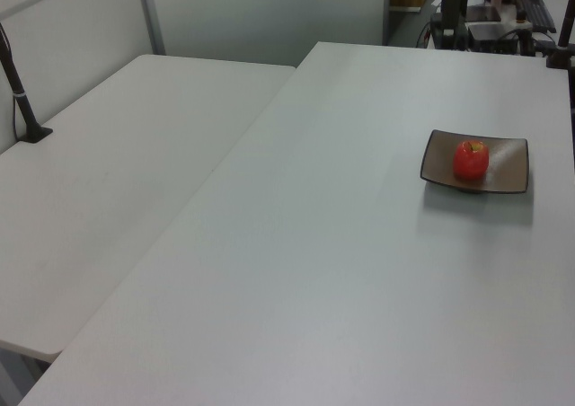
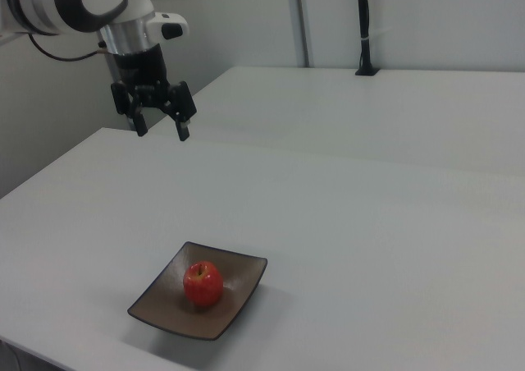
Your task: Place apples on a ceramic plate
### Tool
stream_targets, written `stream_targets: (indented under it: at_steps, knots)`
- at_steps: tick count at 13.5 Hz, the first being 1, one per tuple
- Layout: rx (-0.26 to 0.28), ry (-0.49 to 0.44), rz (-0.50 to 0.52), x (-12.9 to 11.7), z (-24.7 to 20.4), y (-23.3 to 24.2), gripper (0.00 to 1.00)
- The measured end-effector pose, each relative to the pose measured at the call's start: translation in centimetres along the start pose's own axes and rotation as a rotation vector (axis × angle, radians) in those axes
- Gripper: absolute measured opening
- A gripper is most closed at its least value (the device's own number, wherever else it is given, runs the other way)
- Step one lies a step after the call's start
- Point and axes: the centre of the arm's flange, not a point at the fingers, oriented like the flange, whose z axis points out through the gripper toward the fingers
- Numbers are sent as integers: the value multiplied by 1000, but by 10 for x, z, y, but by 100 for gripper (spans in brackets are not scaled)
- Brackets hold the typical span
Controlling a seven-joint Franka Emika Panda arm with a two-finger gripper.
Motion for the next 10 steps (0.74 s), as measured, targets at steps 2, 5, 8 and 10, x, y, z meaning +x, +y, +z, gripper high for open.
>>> stream_targets:
  at_steps: [2,5,8,10]
  knots:
    - [1,6,96,-1,-4,10,100]
    - [17,66,131,5,-8,23,100]
    - [33,169,135,26,-4,23,100]
    - [33,168,133,28,-1,23,100]
